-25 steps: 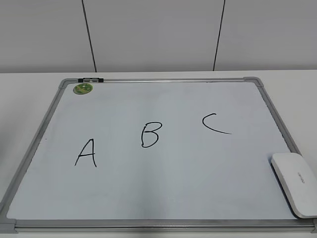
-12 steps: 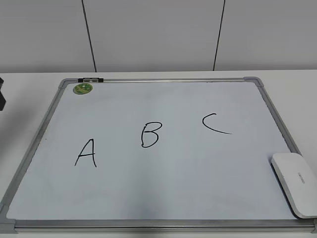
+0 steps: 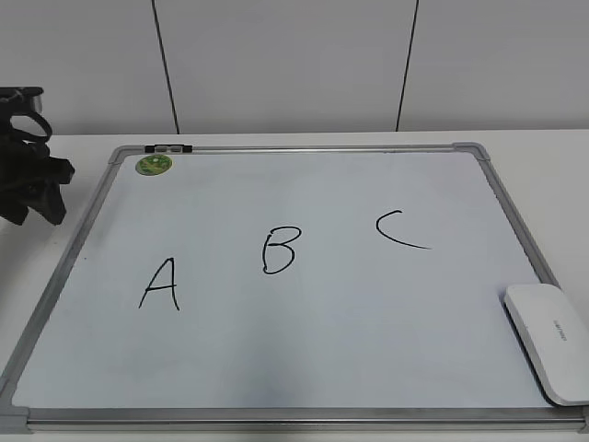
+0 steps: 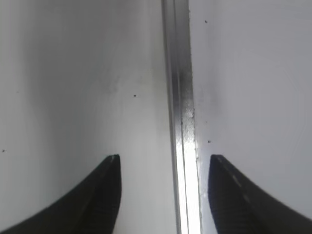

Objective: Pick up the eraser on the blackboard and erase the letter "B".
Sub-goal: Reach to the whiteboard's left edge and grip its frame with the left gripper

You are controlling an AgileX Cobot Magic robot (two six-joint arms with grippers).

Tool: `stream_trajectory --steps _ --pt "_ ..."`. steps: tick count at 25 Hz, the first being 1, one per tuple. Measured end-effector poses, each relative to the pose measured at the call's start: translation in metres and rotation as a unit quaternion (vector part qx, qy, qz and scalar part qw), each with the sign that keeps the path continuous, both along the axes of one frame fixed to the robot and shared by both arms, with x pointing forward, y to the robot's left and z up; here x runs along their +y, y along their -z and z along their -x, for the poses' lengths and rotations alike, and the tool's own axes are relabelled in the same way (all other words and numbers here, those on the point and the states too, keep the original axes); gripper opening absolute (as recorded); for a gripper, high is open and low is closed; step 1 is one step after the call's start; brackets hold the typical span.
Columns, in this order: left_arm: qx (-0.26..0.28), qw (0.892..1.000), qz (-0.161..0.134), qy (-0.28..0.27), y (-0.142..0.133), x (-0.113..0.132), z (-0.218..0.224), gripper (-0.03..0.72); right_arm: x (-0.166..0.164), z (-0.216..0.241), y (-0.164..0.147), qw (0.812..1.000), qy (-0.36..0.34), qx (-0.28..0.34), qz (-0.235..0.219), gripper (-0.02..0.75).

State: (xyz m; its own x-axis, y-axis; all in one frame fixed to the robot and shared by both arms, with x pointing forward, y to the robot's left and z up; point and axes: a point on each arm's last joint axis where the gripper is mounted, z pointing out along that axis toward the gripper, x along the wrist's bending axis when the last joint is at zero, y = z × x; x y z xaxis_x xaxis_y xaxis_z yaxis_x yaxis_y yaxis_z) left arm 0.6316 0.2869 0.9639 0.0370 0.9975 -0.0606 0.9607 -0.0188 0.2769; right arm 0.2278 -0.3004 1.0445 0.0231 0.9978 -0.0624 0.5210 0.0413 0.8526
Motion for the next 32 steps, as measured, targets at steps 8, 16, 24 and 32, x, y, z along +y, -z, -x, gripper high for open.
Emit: stream_trajectory --steps 8,16,24,32 --pt "0.05 0.999 0.015 0.01 0.032 -0.003 -0.023 0.337 0.0 0.0 0.0 1.0 0.0 0.0 0.0 0.59" --pt "0.074 0.996 0.047 -0.008 0.054 0.011 -0.026 0.293 0.0 0.0 0.0 1.0 0.0 0.0 0.0 0.589" --pt "0.078 0.995 0.055 -0.01 0.062 0.01 -0.03 0.286 0.0 0.0 0.0 1.0 0.0 0.0 0.0 0.589" --pt "0.077 0.995 0.056 -0.011 0.061 0.01 -0.032 0.283 0.0 0.0 0.0 1.0 0.0 0.0 0.0 0.589"
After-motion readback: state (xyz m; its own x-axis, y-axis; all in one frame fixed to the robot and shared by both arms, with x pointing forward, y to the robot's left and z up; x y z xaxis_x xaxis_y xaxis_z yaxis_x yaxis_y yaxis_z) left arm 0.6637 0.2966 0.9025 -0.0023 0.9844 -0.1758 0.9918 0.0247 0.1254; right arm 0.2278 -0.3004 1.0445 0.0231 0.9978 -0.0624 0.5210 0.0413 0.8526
